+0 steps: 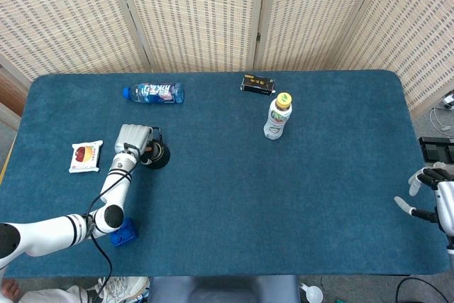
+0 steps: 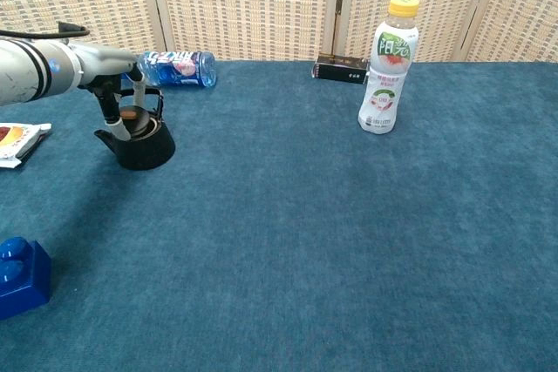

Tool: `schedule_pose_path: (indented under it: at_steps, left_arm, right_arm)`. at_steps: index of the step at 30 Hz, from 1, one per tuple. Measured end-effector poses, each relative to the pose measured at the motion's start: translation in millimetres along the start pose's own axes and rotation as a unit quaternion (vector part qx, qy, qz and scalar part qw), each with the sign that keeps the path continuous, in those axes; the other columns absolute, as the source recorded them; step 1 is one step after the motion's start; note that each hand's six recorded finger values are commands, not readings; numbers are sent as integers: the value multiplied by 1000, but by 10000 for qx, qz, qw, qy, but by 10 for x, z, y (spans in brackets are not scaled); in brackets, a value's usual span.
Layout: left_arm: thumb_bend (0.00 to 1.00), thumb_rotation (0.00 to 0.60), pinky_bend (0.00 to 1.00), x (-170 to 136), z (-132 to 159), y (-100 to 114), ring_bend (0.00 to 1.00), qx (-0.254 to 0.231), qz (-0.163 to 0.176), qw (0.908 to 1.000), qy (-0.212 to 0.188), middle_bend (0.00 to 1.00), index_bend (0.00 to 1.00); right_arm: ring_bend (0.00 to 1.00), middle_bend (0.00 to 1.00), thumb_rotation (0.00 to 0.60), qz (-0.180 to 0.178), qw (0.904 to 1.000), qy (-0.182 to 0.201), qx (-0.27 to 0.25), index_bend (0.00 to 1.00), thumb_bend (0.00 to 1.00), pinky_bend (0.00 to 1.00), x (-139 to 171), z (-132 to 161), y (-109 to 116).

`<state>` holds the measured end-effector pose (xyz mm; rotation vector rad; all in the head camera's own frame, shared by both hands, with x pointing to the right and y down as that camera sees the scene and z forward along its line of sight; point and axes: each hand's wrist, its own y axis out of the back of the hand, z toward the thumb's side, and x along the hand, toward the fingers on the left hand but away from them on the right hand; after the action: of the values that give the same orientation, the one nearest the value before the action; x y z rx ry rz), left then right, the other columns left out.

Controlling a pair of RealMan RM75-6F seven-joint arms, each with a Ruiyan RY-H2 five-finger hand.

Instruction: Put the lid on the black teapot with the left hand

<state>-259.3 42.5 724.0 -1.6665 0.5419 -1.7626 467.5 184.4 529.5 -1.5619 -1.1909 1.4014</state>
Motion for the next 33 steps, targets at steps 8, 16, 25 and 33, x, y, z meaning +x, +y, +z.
schedule_pose_path:
  at_steps: [8,16,25,33]
  left_arm:
    - [39,600,1000,-18,-4,39,1000,9,31,10000,6,1000,380]
    - [40,600,1000,-39,-8,54,1000,21,49,10000,6,1000,378]
    - [39,600,1000,-194,-36,102,1000,-38,128,9999,-66,1000,422]
    - [39,600,987,-520,-136,186,947,-112,487,9986,-198,1000,452]
  right_arm:
    - [383,502,600,0,10000,10,-4,670,148,498,3,4,0]
    - [383,503,600,-12,10000,9,-26,670,148,498,4,0,9]
    - [383,503,600,-21,10000,30,-41,670,148,498,8,10,14]
    - [383,503,600,-11,10000,63,-16,670,148,498,20,31,5]
